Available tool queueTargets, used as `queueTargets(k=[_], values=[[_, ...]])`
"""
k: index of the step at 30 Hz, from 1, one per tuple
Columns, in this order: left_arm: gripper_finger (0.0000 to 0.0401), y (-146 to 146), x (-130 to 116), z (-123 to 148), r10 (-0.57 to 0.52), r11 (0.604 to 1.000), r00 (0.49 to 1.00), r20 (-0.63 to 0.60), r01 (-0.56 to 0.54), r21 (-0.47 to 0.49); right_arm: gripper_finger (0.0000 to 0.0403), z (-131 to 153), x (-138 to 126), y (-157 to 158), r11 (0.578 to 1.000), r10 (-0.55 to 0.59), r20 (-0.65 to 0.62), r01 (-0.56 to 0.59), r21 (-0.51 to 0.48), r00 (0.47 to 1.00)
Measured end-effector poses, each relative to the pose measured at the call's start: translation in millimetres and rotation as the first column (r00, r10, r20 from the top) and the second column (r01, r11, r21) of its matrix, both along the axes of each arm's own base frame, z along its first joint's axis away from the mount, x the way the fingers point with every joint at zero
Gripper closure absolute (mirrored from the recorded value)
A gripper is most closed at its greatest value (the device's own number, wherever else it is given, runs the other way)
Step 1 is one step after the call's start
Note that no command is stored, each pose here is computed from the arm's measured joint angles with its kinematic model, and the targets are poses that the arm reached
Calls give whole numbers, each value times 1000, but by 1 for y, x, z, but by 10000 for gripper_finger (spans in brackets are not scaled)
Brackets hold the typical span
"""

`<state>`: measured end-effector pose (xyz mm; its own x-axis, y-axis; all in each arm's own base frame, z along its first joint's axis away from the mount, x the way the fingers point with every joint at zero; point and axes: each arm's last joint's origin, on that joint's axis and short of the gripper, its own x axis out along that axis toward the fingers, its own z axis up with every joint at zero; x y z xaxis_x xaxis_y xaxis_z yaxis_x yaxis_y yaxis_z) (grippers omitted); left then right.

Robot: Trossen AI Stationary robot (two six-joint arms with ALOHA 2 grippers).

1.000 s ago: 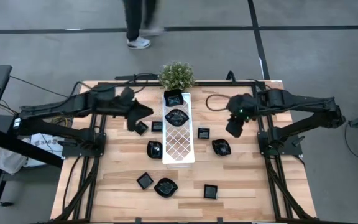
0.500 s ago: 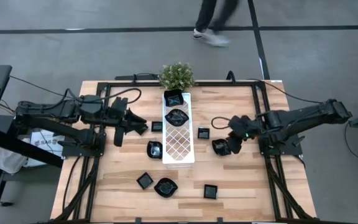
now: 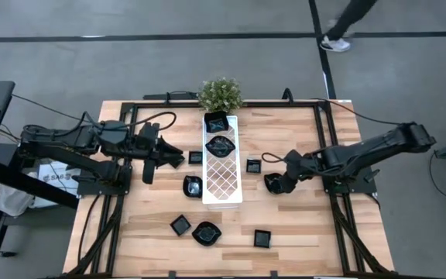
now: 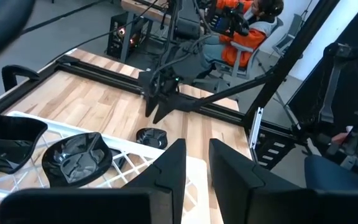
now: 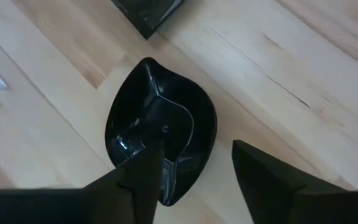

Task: Pick & Place Mini shaped plates
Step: Stack the top right leaf-shaped plate on the other leaf-shaped plate on the shelf

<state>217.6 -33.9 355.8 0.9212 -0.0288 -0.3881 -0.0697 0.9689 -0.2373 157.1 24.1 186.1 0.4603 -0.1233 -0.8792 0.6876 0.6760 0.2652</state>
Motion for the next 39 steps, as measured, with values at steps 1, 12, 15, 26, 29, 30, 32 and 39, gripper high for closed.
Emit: queueTargets(k=[1,12,15,26,29,30,32,39], values=[[329,0,0,0,1,1000,1000,0,-1,-3,208,-1,1,0,1000,10,-8,-10,-4,1000],[329,0,0,0,0,1000,1000,0,0,-4,180,-19,14,1,991,123,-116,-127,-33,986],[329,0,0,0,0,1000,1000,0,0,-4,189,-23,17,1,989,144,-141,-147,-9,980],[329,0,0,0,0,1000,1000,0,0,-4,216,-32,26,-1,984,175,-158,-170,45,972],[329,0,0,0,-1,1000,1000,0,1,-4,232,-32,26,-1,983,179,-153,-172,60,972],[329,0,0,0,-1,1000,1000,0,1,-4,240,-32,26,-1,983,181,-151,-173,62,972],[329,0,0,0,-1,1000,1000,0,1,-5,257,-31,26,-1,982,183,-142,-175,66,973],[329,0,0,0,-1,1000,1000,0,1,-4,333,-31,26,0,980,191,-139,-181,81,972]])
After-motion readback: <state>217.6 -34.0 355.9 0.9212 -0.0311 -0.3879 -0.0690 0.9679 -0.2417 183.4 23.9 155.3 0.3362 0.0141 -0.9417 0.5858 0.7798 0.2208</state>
